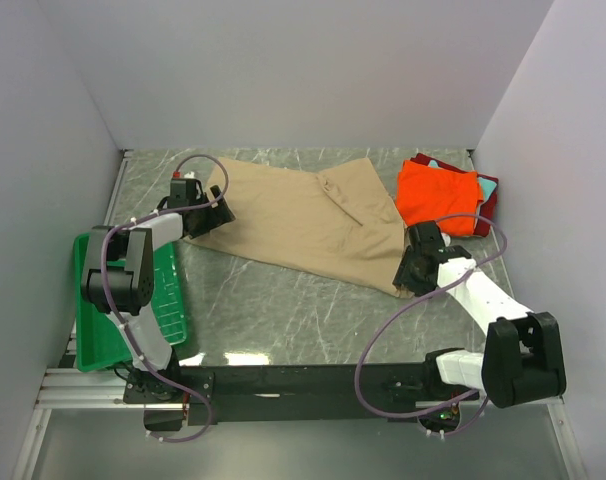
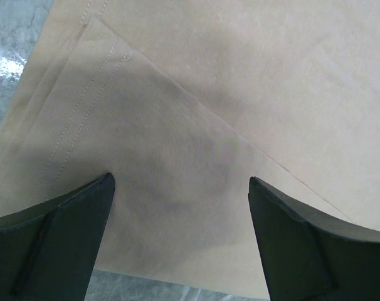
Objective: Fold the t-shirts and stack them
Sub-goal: Fold the tshirt
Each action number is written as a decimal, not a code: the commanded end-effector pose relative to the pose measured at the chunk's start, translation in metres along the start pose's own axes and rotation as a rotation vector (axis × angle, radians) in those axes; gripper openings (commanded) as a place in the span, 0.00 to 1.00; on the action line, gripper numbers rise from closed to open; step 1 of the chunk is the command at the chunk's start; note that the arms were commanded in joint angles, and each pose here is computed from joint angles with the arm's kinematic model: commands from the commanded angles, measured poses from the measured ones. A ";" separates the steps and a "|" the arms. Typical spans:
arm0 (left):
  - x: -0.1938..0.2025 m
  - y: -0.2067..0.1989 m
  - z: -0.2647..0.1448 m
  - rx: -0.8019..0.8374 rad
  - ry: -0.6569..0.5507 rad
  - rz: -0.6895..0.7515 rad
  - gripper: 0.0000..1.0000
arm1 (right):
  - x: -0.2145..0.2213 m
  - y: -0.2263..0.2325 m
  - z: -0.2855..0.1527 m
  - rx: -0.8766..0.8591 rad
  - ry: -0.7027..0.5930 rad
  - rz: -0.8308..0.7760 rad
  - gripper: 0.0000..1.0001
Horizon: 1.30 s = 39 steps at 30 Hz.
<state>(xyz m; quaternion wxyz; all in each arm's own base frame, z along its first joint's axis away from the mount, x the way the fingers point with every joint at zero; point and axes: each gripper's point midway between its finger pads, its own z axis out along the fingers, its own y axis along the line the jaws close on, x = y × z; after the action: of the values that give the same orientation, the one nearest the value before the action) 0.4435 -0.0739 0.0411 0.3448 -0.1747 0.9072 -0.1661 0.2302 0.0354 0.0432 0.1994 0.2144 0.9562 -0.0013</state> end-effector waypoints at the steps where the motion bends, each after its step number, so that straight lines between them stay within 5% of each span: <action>1: 0.018 0.026 0.006 -0.079 0.061 0.012 0.95 | 0.000 -0.003 0.006 0.010 0.000 0.016 0.56; 17: 0.012 0.033 0.006 -0.090 0.058 0.001 0.95 | 0.010 -0.002 0.015 0.015 0.055 0.005 0.38; 32: 0.010 0.039 0.006 -0.097 0.056 -0.005 0.95 | 0.019 0.004 0.022 -0.005 0.116 -0.017 0.32; 39: 0.009 0.042 0.004 -0.100 0.052 -0.008 0.95 | 0.020 0.003 0.024 0.011 0.127 -0.021 0.10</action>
<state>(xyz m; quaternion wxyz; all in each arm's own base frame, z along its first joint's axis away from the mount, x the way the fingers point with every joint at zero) 0.4474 -0.0572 0.0405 0.3490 -0.1836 0.9053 -0.1580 0.2187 0.0447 0.0123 0.1326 0.2066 0.9694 0.0074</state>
